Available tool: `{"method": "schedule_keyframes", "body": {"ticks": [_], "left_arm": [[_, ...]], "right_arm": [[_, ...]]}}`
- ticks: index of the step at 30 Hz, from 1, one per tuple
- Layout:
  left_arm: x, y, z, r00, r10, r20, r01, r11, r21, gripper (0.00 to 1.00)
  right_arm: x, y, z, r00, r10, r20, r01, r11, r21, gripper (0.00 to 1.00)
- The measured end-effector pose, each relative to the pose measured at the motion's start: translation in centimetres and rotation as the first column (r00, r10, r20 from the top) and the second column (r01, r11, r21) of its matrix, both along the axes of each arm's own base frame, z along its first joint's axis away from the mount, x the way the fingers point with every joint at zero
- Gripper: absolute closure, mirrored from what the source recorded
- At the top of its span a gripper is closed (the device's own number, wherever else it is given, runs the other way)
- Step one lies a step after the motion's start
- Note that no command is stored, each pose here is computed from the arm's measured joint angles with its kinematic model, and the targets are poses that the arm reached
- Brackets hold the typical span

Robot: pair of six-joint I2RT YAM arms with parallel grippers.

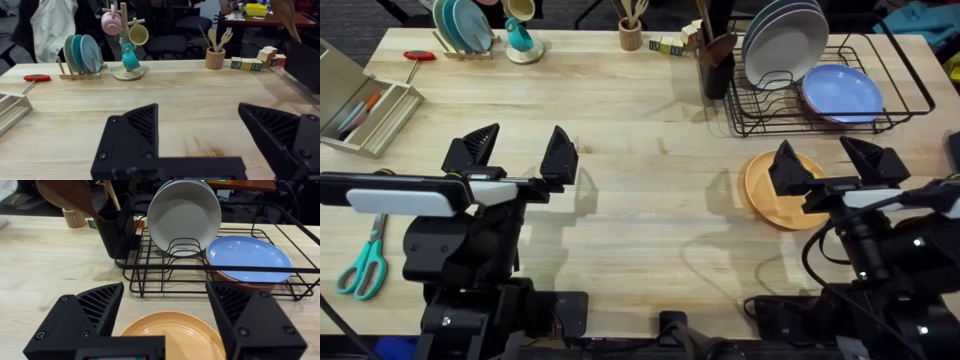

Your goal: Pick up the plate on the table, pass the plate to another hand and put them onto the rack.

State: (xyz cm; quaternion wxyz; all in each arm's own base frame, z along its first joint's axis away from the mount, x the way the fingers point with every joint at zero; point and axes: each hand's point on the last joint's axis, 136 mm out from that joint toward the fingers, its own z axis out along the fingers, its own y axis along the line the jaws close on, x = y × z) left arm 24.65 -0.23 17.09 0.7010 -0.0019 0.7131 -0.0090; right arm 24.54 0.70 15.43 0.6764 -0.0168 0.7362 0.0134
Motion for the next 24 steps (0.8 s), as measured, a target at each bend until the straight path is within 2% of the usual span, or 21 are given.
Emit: {"method": "schedule_keyframes", "body": {"ticks": [24], "left_arm": [[0.00,0.00,-0.01,1.000,0.000,0.000,0.000,1.000,0.000,0.008]], "right_arm": [[-0.06,0.06,-0.19,1.000,0.002,-0.013,-0.002,1.000,0.010,0.007]]}}
